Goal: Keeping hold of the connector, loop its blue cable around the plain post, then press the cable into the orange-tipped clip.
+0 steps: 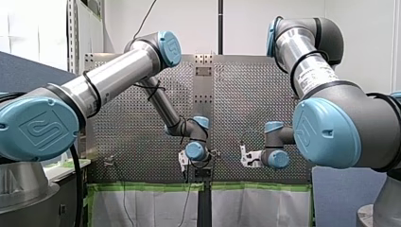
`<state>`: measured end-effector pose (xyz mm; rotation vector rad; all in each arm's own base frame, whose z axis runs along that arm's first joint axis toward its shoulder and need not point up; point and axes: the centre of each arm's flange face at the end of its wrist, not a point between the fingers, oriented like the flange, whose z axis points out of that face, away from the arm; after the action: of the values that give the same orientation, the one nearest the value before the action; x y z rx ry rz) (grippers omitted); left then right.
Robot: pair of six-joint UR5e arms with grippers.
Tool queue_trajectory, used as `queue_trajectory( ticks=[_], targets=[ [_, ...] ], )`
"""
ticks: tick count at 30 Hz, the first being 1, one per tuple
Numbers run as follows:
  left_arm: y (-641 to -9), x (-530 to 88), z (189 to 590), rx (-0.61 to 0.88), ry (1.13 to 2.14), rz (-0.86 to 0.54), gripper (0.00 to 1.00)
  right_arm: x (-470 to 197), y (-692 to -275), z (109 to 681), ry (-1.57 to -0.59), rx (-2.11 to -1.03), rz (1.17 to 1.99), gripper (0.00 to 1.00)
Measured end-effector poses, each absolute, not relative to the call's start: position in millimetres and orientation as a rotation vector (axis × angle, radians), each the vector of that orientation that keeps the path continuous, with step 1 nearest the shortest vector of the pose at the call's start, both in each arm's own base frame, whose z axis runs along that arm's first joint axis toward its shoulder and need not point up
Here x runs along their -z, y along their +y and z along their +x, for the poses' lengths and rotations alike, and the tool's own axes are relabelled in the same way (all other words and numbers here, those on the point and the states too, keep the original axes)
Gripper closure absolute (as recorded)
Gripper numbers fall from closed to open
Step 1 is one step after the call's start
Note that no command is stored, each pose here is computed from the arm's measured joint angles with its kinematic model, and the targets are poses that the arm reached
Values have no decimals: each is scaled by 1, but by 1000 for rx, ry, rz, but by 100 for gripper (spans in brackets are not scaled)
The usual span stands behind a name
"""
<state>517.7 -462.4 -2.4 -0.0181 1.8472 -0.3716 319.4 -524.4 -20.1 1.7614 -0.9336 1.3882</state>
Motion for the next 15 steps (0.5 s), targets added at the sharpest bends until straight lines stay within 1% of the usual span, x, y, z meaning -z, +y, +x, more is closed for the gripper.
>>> queue_trajectory(
  ticks=[2, 15],
  targets=[
    [-462, 1, 519, 369, 1848, -18, 100, 24, -516, 320, -934, -1385, 1774, 100],
    [-468, -5, 521, 332, 1864, 29, 100, 24, -515, 320, -933, -1385, 1774, 100]
  ],
)
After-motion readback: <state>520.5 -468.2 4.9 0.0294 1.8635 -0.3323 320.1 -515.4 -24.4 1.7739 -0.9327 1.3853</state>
